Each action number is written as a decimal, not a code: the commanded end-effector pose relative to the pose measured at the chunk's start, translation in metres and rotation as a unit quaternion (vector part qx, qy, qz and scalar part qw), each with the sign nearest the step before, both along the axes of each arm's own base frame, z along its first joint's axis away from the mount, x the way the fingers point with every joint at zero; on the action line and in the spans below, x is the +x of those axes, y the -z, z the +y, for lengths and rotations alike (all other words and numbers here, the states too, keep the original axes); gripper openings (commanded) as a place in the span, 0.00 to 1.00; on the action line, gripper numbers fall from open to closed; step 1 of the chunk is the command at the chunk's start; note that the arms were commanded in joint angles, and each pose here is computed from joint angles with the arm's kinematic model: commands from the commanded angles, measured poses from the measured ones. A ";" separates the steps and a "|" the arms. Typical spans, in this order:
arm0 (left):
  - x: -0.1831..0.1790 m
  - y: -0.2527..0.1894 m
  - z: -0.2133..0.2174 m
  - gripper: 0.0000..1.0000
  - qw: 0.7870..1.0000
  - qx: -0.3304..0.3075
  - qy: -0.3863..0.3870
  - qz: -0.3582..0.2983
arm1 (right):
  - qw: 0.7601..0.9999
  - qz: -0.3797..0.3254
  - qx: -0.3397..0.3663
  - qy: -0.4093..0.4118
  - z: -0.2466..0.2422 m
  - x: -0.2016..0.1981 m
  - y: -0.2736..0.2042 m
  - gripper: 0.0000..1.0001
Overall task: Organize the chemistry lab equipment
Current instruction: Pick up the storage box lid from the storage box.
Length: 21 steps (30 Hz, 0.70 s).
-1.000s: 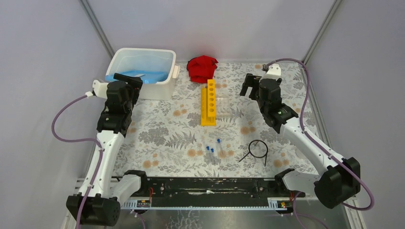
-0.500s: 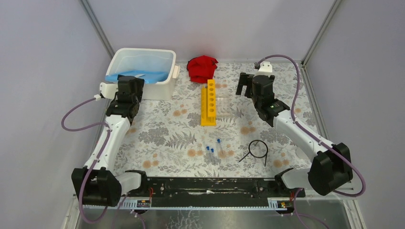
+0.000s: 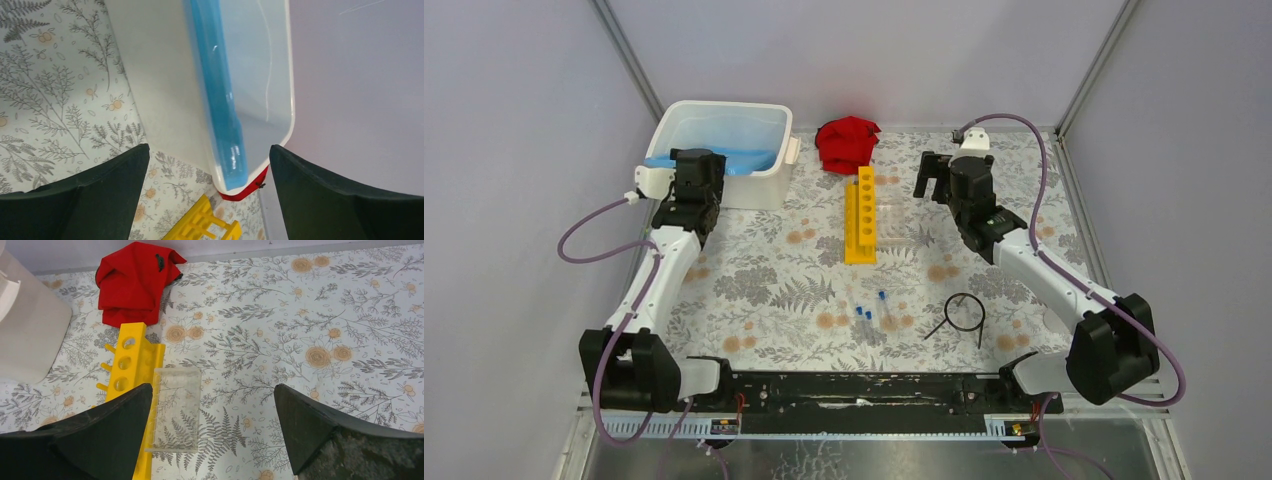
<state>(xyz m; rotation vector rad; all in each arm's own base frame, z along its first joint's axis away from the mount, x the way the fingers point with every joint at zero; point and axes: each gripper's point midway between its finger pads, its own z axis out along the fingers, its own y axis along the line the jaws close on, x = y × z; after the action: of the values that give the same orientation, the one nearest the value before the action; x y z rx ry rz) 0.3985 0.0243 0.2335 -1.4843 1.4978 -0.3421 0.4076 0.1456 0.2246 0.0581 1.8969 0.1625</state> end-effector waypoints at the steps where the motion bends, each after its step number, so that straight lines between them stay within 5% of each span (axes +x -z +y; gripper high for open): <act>1: 0.016 -0.037 0.010 0.96 0.998 0.012 -0.028 -0.062 | 0.999 -0.035 0.018 -0.017 0.012 0.007 -0.023 1.00; 9: 0.040 -0.036 0.007 0.89 0.998 0.012 -0.012 -0.066 | 0.999 -0.036 0.018 -0.018 0.013 0.009 -0.021 0.99; 21: 0.057 -0.018 0.008 0.64 0.998 0.007 0.007 -0.059 | 0.999 -0.034 0.023 -0.031 0.019 0.009 -0.017 0.99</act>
<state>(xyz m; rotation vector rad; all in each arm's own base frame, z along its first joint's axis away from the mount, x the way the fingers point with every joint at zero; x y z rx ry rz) 0.4426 0.0282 0.2384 -1.4527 1.4554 -0.3808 0.4108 0.1523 0.2212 0.0403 1.8989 0.1893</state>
